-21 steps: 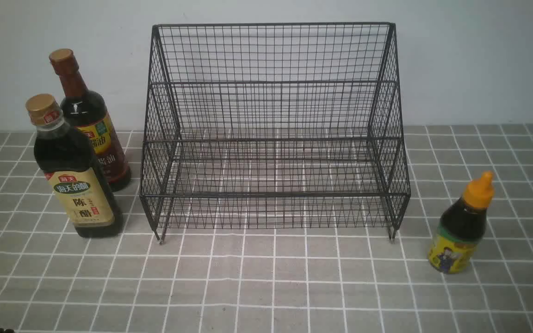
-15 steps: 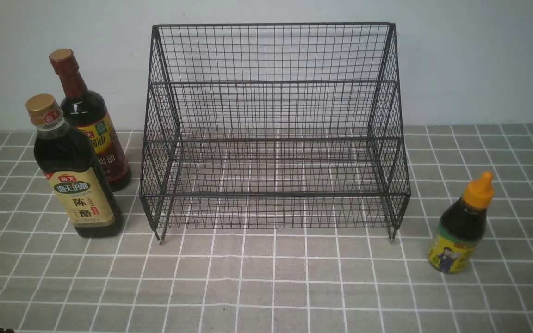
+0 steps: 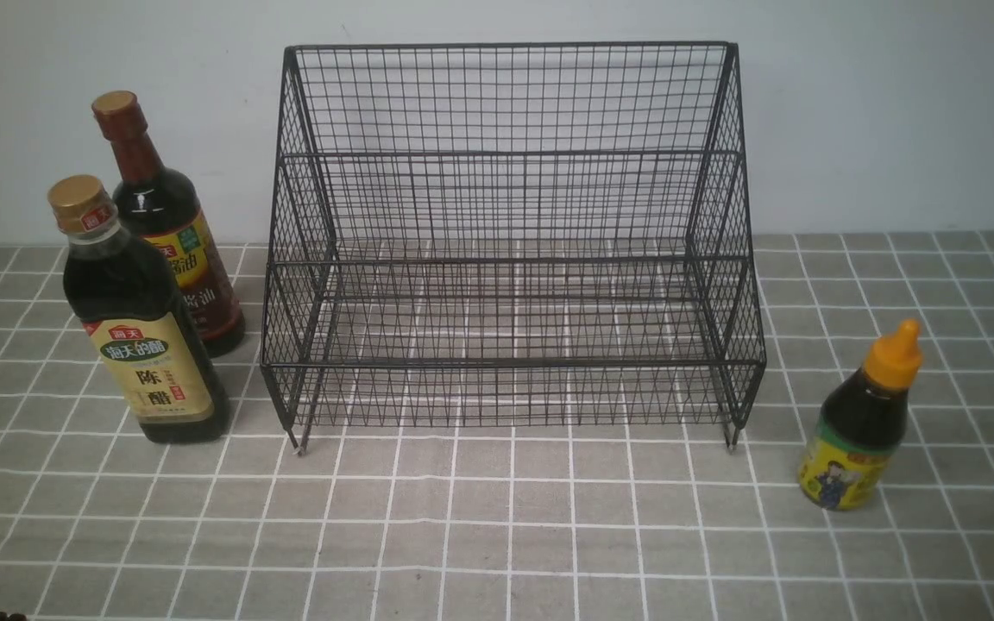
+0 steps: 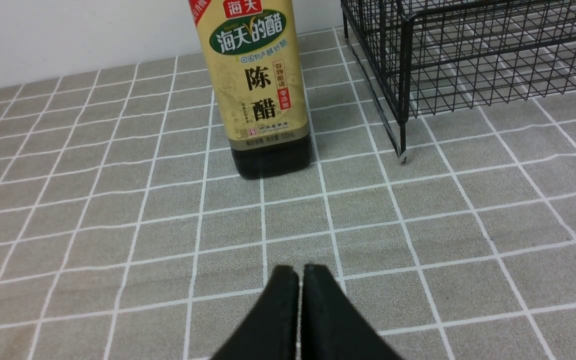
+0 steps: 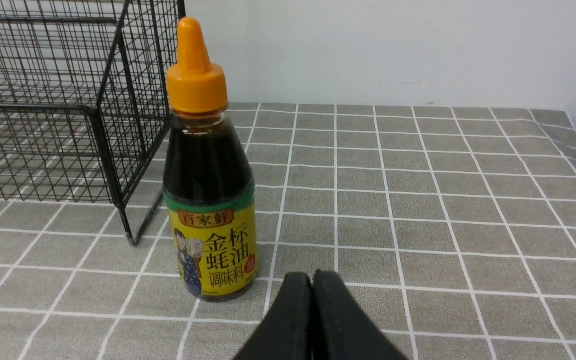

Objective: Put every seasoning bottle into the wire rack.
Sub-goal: Use the right arm to grab the condiment bottle closest to it

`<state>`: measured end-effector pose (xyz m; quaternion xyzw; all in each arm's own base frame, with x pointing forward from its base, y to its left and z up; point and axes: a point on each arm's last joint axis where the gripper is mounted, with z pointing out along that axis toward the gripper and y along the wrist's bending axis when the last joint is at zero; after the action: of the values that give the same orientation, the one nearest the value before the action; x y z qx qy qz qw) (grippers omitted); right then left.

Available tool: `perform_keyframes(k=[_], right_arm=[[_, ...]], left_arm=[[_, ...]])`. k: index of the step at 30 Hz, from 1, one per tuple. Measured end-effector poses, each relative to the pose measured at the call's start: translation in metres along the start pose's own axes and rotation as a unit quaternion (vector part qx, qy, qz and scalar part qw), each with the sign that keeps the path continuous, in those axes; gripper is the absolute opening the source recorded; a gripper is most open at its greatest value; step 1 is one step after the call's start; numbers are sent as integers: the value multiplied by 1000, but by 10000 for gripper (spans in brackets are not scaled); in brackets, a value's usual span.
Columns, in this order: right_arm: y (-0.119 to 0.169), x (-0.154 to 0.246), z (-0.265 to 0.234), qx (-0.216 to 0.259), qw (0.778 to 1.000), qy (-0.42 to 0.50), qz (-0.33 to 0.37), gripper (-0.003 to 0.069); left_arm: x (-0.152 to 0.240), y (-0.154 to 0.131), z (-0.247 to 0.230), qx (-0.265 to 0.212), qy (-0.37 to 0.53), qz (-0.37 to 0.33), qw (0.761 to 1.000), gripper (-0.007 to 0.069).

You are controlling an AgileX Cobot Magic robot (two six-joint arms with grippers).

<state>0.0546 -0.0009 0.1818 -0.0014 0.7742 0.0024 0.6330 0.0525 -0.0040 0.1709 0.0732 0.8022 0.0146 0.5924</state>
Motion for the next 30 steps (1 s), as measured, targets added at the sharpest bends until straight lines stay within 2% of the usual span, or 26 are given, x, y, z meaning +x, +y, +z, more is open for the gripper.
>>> perform_keyframes(k=[2,5,8,12,18,21,26,30], right_arm=[[1,-1,0,-5,1000,-11,19,-13],[4,-11,0,-28,990,-64,121,-13],[2,-26,-4,-52,954,-147,255,-13],[-1,-34,-7,-59,927,-191,317,-13],[-3,-38,-9,-59,921,-213,322,-13],[3,-63,-18,-74,936,-182,293,-13],[10,-118,-18,-64,981,-53,176,-13],[14,-150,3,-62,989,85,108,-13]], left_arm=[[0,0,0,0,0,0,1000,-6],[0,0,0,0,0,0,1000,-6],[0,0,0,0,0,0,1000,-6],[0,0,0,0,0,0,1000,-6],[0,0,0,0,0,0,1000,-6],[0,0,0,0,0,1,1000,-6],[0,0,0,0,0,1,1000,-6],[0,0,0,0,0,1,1000,-6]])
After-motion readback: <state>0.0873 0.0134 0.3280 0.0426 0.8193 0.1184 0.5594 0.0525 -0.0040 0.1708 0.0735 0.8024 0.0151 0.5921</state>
